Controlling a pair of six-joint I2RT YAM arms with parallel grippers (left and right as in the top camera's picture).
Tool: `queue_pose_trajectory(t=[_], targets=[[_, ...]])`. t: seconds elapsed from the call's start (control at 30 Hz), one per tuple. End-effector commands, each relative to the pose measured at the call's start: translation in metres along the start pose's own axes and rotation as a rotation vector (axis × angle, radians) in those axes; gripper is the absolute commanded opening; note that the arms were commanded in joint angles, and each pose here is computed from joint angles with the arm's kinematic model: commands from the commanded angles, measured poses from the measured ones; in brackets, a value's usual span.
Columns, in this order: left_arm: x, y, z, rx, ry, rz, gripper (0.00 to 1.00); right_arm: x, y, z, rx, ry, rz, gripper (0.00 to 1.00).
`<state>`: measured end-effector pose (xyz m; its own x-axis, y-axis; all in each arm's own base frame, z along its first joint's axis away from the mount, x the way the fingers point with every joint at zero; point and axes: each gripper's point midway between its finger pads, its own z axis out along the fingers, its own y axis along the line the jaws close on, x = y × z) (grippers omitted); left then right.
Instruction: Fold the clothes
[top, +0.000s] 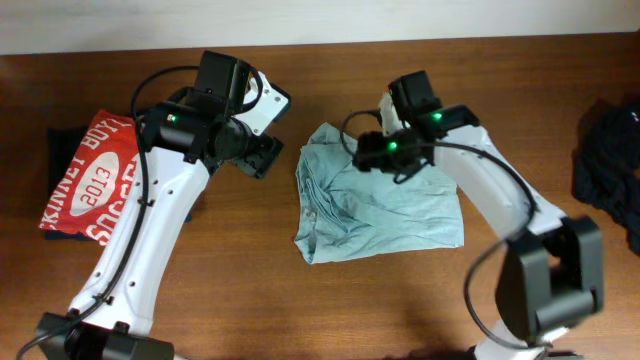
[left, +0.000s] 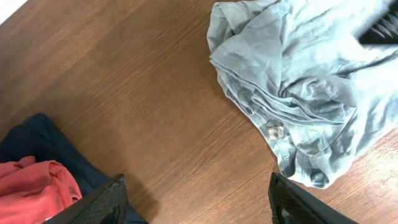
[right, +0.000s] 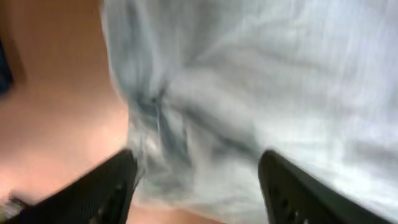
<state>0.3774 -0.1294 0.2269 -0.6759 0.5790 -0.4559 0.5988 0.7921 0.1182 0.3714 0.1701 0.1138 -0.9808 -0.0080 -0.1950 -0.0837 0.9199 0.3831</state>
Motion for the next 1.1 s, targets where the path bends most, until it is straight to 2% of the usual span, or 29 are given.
queue_pose_trajectory(t=[0.0, 0.17, 0.2, 0.27, 0.33, 0.4, 0.5, 0.6, 0.83, 1.07], targets=[[-0.012, 0.010, -0.021, -0.046, -0.055, -0.053, 0.72, 0.029, 0.006, -0.008, 0.019, 0.093, -0.083, 0.61], [-0.016, 0.017, -0.029, -0.062, -0.076, -0.064, 0.73, 0.057, 0.005, -0.003, 0.103, 0.183, -0.148, 0.58], [-0.016, 0.018, -0.029, -0.063, -0.076, -0.066, 0.73, 0.056, -0.005, -0.001, 0.225, 0.165, -0.214, 0.59], [-0.016, 0.018, -0.029, -0.064, -0.074, -0.068, 0.73, 0.052, -0.008, 0.000, 0.312, 0.143, -0.317, 0.59], [-0.016, 0.018, -0.029, -0.064, -0.074, -0.068, 0.73, 0.052, 0.003, 0.007, 0.310, 0.138, -0.475, 0.59], [-0.015, 0.018, -0.029, -0.064, -0.073, -0.068, 0.73, 0.052, 0.008, 0.015, 0.335, 0.126, -0.558, 0.60], [-0.014, 0.017, -0.029, -0.061, -0.066, -0.068, 0.73, 0.057, 0.004, 0.032, 0.376, 0.137, -0.587, 0.59], [-0.012, 0.017, -0.029, -0.059, -0.059, -0.068, 0.73, 0.066, 0.007, 0.049, 0.376, 0.176, -0.611, 0.53], [-0.011, 0.017, -0.029, -0.058, -0.057, -0.068, 0.77, 0.077, 0.030, 0.069, 0.400, 0.169, -0.712, 0.52], [-0.009, 0.016, -0.029, -0.054, -0.047, -0.069, 0.77, 0.086, 0.021, 0.089, 0.455, 0.219, -0.741, 0.52]])
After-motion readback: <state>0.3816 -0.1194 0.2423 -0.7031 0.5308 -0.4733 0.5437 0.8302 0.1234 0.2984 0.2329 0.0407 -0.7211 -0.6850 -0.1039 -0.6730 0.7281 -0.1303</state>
